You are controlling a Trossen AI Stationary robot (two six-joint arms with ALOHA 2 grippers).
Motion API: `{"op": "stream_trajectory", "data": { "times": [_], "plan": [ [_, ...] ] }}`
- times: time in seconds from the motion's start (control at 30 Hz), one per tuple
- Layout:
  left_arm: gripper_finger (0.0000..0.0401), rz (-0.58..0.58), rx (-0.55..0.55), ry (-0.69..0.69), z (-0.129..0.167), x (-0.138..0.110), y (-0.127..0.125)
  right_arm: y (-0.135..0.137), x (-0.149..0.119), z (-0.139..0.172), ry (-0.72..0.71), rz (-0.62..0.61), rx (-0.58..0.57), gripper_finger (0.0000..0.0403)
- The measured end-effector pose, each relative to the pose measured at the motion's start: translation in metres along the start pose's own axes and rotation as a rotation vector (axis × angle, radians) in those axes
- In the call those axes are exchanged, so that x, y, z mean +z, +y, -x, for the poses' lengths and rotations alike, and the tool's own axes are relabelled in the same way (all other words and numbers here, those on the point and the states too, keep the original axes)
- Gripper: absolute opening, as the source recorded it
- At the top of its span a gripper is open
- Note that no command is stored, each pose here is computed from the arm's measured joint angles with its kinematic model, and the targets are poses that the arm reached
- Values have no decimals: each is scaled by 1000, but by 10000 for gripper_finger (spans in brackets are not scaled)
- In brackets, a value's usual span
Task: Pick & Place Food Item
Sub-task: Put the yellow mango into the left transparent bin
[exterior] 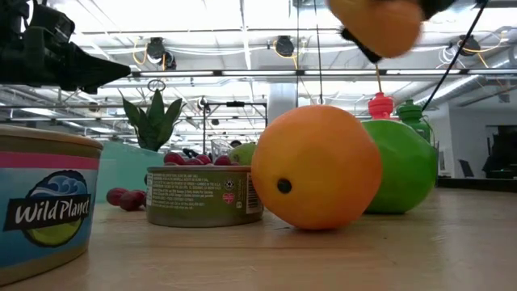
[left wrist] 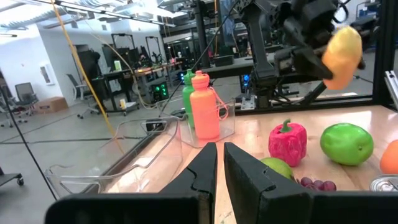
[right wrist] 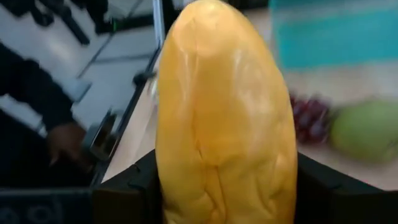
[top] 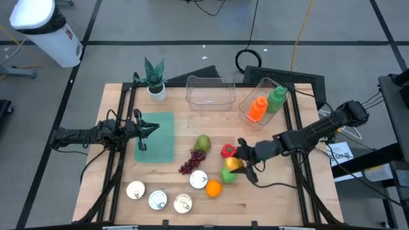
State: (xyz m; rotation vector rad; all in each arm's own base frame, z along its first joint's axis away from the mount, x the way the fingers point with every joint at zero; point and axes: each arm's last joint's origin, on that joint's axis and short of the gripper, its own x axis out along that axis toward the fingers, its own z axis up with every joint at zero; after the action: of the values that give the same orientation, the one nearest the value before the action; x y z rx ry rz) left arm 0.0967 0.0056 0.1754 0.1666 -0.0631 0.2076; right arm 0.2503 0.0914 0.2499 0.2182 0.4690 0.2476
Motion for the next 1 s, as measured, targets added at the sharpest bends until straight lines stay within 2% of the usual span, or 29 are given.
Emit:
{"op": "stream_trajectory", "data": {
  "times": [0.27,0.43,0.73,0.83,1.0],
  "plan": [
    [42,0,0,0,0,0,0,-27,28,-9,-257,175,-65,223],
    [42,0,0,0,0,0,0,-50,33,-22,-326,226,-137,215],
    [42,0,0,0,0,0,0,-97,44,-25,-424,195,-275,222],
    [42,0,0,0,0,0,0,-110,61,-20,-464,134,-313,214],
    [42,0,0,0,0,0,0,-130,94,-15,-432,127,-393,212]
  ]
}}
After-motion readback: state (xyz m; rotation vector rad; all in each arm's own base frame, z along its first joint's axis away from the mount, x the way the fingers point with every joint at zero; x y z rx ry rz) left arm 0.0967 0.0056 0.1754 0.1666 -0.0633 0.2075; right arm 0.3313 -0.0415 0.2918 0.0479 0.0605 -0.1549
